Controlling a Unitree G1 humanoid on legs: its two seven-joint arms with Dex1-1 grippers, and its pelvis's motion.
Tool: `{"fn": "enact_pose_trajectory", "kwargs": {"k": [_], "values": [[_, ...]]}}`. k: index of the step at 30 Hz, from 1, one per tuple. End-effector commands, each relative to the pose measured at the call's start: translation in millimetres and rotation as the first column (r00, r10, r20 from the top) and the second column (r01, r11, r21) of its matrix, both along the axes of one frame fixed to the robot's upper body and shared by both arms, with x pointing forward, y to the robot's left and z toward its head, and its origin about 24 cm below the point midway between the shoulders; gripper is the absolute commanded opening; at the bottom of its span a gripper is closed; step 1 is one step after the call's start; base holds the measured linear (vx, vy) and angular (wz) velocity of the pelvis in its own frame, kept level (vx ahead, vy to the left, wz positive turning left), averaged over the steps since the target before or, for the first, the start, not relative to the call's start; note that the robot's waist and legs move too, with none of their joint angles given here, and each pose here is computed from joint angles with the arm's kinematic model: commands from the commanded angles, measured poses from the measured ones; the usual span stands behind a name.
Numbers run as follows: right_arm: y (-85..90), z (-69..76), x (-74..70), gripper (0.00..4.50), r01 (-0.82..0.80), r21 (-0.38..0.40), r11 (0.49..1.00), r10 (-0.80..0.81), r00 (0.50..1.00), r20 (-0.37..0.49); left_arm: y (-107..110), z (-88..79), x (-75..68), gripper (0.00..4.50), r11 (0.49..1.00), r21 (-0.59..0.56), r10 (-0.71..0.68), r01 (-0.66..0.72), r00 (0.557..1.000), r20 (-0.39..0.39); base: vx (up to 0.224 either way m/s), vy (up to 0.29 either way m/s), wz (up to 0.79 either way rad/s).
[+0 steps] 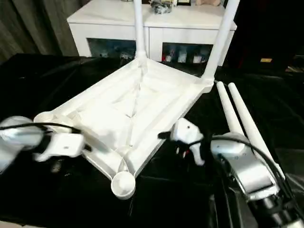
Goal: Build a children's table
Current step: Rotate table base
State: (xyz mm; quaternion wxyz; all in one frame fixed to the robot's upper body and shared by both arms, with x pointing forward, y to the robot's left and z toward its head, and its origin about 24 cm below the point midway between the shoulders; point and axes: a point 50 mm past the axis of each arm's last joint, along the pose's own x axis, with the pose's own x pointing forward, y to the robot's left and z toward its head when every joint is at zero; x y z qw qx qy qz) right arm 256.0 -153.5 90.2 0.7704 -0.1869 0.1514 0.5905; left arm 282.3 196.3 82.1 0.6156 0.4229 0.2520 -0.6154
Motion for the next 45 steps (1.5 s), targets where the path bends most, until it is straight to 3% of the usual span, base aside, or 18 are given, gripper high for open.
{"fn": "enact_pose_trajectory", "kwargs": {"k": [1, 5, 6, 8, 10, 19, 28, 36, 38, 45], "values": [[2.3, 2.4, -5.7, 3.86, -0.024, 0.004, 1.0, 0.024, 1.0, -0.007, 1, 2.3, 7.0, 4.28, 1.0, 0.017, 0.0, -0.001, 0.999, 0.046, 0.0, 0.0, 0.0], [5.5, 0.5, -14.5, 3.86, -0.059, 0.01, 0.998, 0.06, 0.998, -0.037, 1, -0.7, 9.2, 4.28, 1.0, 0.022, -0.005, 0.004, 0.999, 0.033, 0.0, 0.0, 0.0], [5.6, 0.4, -14.8, 3.86, -0.061, 0.01, 0.998, 0.062, 0.997, -0.039, 1, -0.7, 9.2, 4.0, 1.0, 0.022, -0.005, 0.005, 0.999, 0.032, 0.0, 0.0, 0.0], [5.6, 0.3, -15.6, 3.86, -0.065, 0.008, 0.998, 0.065, 0.997, -0.04, 1, -0.3, 9.2, 4.0, 1.0, 0.016, -0.003, 0.003, 1.0, 0.021, 0.0, 0.0, 0.0], [6.2, 0.6, -14.3, 3.86, -0.05, 0.006, 0.999, 0.051, 0.998, -0.031, 2, -0.1, 11.2, 3.62, 1.0, 0.011, -0.002, 0.002, 1.0, 0.011, 0.0, 0.0, 0.0], [5.6, 0.3, -18.9, 3.86, -0.052, -0.002, 0.999, 0.052, 0.998, -0.044, 7, -6.9, 14.1, 3.07, 0.999, 0.026, 0.042, -0.041, 0.999, -0.012, 0.0, 0.0, 0.0], [5.5, 2.0, -13.0, 3.86, -0.048, -0.004, 0.999, 0.048, 0.998, -0.032, -1, -10.3, -0.7, 2.38, 0.998, -0.016, 0.052, -0.053, 0.997, -0.059, 0.0, 0.0, 0.0], [3.3, 2.4, -5.5, 3.86, -0.023, -0.003, 1.0, 0.023, 1.0, -0.009, -2, -11.5, -30.0, 1.88, 0.987, -0.037, 0.15, -0.156, 0.98, -0.13, 0.0, 0.0, 0.0], [1.4, 2.6, -1.1, 3.86, 0.003, -0.006, 1.0, -0.003, 1.0, 0.004, -5, -14.2, -39.9, 1.59, 0.979, -0.058, 0.185, -0.196, 0.97, -0.155, 0.0, 0.0, 0.0], [0.9, 3.2, -1.2, 3.86, 0.008, -0.001, 1.0, -0.008, 1.0, 0.004, -11, -17.4, -40.9, 1.31, 0.952, -0.082, 0.283, -0.296, 0.948, -0.144, 0.0, 0.0, 0.0]]}}
